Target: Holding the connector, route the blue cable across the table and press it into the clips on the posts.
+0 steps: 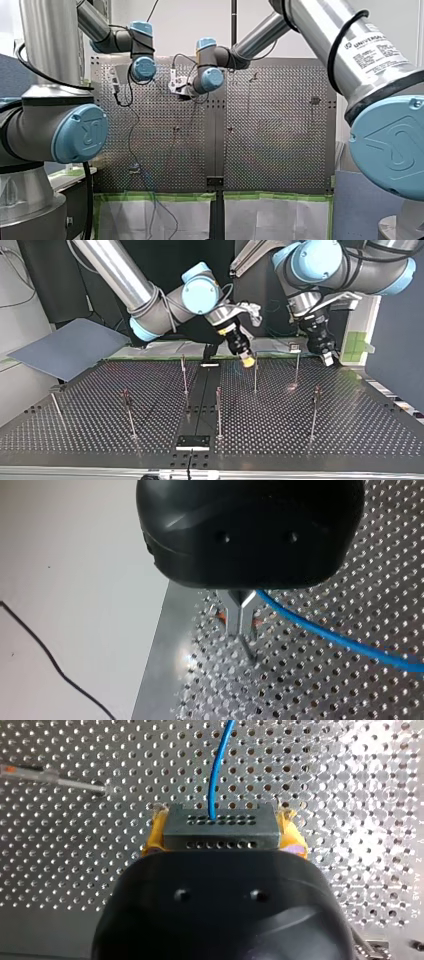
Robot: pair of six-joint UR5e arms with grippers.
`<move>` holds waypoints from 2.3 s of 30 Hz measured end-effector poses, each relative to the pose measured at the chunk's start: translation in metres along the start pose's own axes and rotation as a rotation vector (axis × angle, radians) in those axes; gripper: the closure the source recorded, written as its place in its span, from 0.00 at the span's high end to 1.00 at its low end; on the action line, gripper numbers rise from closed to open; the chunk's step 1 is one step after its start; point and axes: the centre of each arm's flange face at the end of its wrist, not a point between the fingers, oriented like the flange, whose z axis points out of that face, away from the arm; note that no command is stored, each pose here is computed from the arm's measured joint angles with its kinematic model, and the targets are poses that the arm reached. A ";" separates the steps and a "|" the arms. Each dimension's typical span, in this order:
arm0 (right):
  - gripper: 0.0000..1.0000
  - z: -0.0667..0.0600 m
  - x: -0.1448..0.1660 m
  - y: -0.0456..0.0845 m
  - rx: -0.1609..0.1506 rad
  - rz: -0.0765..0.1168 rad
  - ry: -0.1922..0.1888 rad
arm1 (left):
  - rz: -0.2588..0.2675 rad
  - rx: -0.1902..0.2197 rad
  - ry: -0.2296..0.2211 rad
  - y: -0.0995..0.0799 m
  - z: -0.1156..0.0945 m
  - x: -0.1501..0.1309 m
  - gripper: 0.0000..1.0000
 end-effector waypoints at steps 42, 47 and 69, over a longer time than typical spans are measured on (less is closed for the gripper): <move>0.00 0.046 0.086 -0.015 0.035 -0.005 0.096 | -0.001 0.081 0.001 0.023 0.106 -0.003 0.00; 0.00 0.045 0.107 -0.016 0.036 -0.005 0.123 | -0.046 0.120 -0.019 0.022 0.113 -0.005 0.00; 0.00 0.041 0.195 -0.025 0.032 -0.009 0.287 | -0.042 0.113 0.032 0.033 0.124 0.002 0.00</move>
